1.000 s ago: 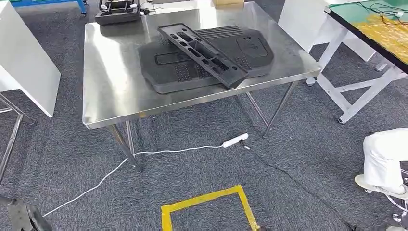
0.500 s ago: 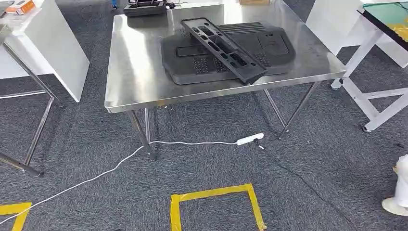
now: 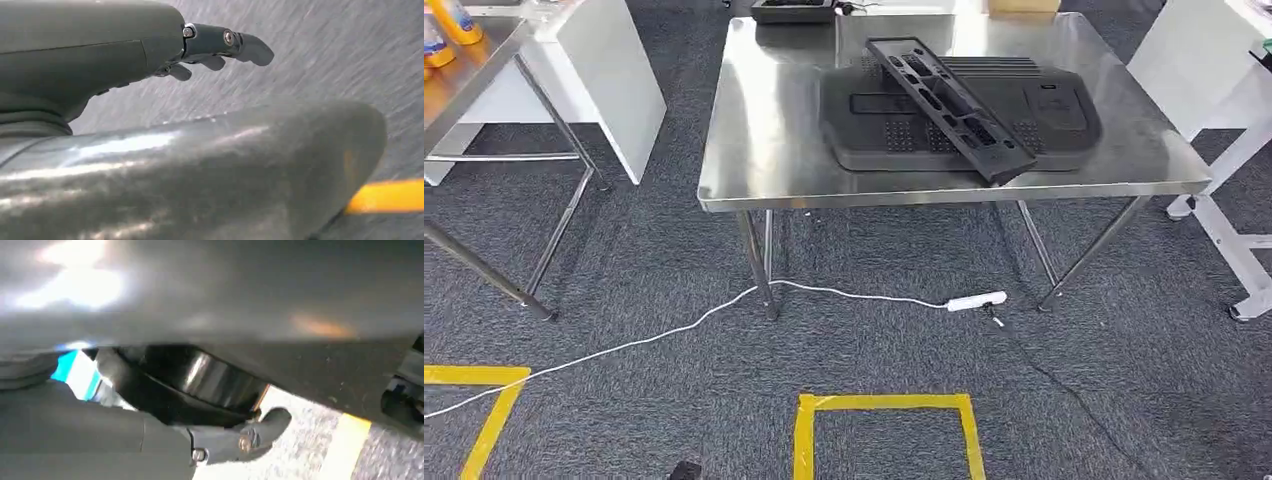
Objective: Take the parts from the cabinet and place them on the table.
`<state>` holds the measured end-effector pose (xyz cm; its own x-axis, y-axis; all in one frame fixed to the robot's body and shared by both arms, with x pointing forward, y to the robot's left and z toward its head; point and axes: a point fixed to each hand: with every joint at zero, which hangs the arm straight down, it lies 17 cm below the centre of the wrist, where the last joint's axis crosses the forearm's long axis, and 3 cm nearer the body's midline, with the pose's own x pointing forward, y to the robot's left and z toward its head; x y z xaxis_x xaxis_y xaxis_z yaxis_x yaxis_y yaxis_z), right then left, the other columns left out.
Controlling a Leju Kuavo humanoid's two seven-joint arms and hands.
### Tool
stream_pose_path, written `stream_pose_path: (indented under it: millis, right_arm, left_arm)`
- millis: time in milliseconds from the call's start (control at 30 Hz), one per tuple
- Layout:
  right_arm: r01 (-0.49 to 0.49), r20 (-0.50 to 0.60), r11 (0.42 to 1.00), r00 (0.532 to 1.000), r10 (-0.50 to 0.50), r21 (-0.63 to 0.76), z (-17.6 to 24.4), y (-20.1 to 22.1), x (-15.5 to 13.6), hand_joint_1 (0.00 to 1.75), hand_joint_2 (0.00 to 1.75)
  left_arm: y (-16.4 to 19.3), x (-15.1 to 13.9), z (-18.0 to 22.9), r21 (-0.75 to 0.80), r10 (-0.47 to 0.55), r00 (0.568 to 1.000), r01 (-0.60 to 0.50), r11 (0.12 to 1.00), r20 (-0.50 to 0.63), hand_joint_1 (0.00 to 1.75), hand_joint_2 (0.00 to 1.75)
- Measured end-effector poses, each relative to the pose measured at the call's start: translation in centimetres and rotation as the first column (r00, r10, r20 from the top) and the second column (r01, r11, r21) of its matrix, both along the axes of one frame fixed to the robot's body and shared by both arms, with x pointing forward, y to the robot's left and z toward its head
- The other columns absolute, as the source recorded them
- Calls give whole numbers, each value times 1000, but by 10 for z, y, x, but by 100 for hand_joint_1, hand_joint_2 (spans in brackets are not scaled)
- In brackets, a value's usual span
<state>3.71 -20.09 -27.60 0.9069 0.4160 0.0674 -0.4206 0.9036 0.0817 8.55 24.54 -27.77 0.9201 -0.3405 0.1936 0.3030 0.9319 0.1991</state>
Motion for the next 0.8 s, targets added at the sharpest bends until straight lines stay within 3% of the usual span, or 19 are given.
stream_pose_path:
  millis: [433, 633, 800]
  right_arm:
    - [-104, -11, 995, 995, 104, -7, 0, -4, -3, 0, 0]
    - [-90, -20, 996, 996, 90, -1, 0, -4, -7, 0, 0]
    - [-85, -17, 996, 996, 85, 2, 0, -3, -7, 0, 0]
  left_arm:
    - [-28, -36, -2, -153, 47, 985, -73, 986, -168, 0, 0]
    - [-26, -23, 0, -179, -6, 997, -8, 984, -80, 0, 0]
    - [-15, -28, -2, -154, -6, 996, -8, 988, -93, 0, 0]
